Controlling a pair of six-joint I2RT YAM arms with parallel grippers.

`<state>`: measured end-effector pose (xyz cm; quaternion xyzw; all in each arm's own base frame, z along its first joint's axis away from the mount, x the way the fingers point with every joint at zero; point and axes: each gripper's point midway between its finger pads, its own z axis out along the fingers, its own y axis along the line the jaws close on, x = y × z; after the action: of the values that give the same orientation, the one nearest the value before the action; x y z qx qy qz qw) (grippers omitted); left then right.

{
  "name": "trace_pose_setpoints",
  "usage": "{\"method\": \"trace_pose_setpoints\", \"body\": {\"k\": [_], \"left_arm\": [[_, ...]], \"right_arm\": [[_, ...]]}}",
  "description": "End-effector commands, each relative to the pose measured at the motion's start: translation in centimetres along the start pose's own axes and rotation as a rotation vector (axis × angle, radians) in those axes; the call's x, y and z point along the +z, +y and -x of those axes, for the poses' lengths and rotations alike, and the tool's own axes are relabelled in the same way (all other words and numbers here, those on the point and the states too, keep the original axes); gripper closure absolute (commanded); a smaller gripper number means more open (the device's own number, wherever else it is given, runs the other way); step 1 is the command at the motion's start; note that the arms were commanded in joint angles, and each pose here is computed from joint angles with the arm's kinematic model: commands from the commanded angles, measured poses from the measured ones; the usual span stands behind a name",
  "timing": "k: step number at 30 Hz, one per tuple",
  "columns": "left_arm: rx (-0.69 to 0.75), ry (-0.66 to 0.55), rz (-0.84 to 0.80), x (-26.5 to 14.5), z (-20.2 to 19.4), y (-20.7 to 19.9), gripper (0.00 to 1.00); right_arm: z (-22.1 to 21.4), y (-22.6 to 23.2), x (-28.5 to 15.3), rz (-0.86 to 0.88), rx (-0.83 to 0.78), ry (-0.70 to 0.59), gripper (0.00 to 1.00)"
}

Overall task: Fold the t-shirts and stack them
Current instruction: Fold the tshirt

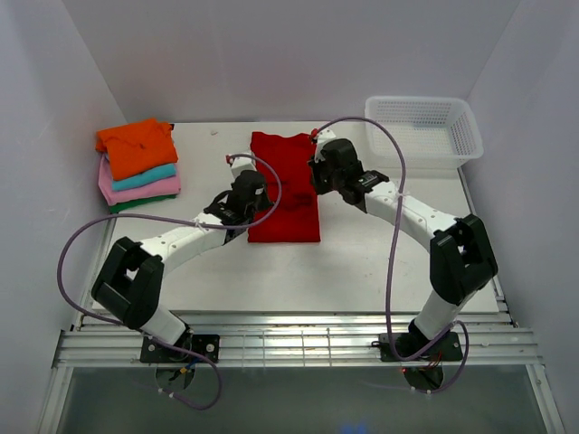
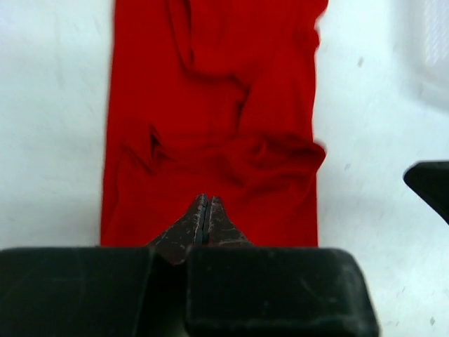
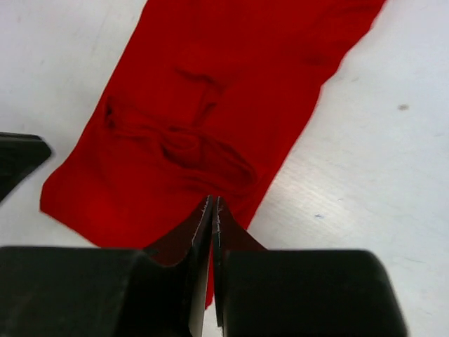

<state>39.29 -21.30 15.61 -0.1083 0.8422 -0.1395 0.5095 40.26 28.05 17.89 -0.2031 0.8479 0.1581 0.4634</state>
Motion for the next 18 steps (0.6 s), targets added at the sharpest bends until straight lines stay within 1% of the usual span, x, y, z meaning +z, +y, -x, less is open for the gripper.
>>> {"method": "trace_pose_setpoints", "body": {"k": [1,2,3,5,6,8,18], "left_arm": [[-0.028,0.139,-0.100,0.3,-4.9,-1.6,1.00],[-0.025,0.156,-0.112,0.2,-5.6,-1.9,1.00],[-0.029,0.177,-0.129,0.2,-6.3,-2.1,1.00],[-0.025,0.204,-0.141,0.3,-7.5,-2.3,1.00],[-0.031,0.215,-0.143,0.4,-8.0,-2.3,1.00],[-0.031,0.236,-0.150,0.4,-8.9,-2.4,1.00],[-0.029,0.306,-0.128,0.5,-12.6,-1.0,1.00]], "right_arm": [[-4.2,3.5,1.6,0.200,0.034,0.106,0.92],[-4.5,4.4,1.7,0.253,0.041,0.116,0.92],[-5.5,4.7,2.4,0.270,0.049,0.145,0.92],[-5.8,5.7,2.8,0.323,0.065,0.162,0.92],[-6.5,5.8,3.4,0.334,0.070,0.181,0.92],[-6.6,6.3,3.9,0.358,0.082,0.183,0.92],[-8.0,6.6,7.2,0.368,0.102,0.225,0.92]]}}
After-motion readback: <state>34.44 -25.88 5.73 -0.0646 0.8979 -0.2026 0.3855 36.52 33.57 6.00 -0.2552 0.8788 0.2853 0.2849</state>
